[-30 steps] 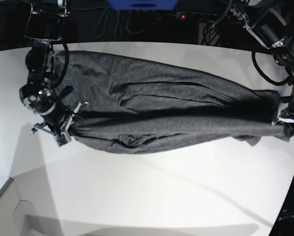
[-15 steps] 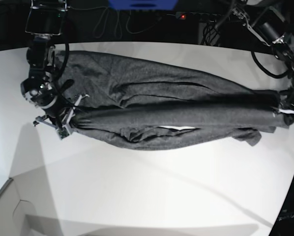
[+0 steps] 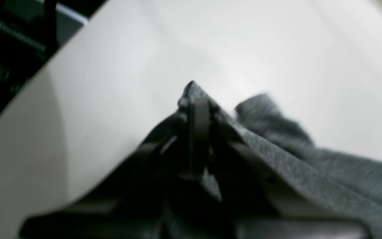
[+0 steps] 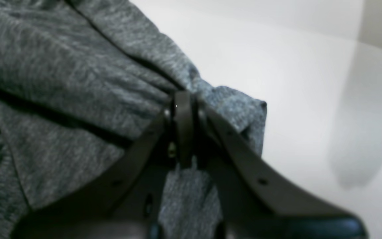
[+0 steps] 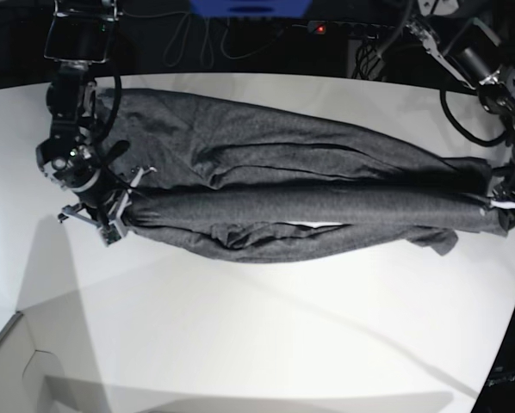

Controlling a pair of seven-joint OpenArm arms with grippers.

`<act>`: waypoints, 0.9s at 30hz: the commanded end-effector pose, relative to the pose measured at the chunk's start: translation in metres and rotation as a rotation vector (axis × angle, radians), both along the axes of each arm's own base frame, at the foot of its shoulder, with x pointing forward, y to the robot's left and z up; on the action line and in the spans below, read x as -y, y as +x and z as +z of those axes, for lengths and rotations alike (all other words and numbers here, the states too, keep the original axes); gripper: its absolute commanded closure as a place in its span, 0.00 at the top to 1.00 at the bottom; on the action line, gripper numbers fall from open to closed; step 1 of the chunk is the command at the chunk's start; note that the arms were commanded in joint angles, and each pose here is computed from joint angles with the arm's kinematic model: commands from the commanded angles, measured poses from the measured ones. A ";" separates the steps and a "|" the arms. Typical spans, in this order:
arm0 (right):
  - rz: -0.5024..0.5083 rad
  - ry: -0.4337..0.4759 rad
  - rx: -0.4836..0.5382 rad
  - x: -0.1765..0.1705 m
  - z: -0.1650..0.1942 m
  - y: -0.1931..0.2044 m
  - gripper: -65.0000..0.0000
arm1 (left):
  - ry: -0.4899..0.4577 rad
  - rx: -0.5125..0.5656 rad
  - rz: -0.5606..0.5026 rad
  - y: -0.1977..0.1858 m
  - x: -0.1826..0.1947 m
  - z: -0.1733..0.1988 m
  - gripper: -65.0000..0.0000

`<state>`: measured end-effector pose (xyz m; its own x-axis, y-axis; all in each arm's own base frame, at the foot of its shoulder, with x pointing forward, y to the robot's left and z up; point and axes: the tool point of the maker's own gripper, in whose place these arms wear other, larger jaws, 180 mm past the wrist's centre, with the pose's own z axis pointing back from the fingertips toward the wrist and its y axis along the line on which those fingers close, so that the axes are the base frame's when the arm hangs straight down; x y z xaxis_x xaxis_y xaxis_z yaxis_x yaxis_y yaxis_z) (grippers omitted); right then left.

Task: Layout the t-shirt on the table in an organized manner, then fold the t-shirt properly
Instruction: 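Lift the held shirt edge with both grippers and fold it over the shirt, then lower the folded edge onto the shirt and release with the left gripper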

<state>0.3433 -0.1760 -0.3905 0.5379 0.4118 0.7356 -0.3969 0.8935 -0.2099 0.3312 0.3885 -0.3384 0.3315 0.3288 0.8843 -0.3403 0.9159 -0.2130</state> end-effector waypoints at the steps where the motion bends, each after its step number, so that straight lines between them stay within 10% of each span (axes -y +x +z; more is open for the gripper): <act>1: 0.005 0.001 0.059 0.002 0.017 0.011 0.00 | 0.037 0.062 0.007 0.006 -0.010 0.023 0.00; 27: 0.117 -0.104 0.119 -0.006 0.052 -0.044 0.00 | 0.037 0.063 0.009 0.006 -0.011 0.023 0.00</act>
<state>0.2942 -0.1688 -0.3502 0.4277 0.5406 0.7245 -0.4732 0.8168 -0.3301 0.3301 0.3893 -0.3401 0.3358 0.3311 0.8818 -0.3428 0.9149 -0.2130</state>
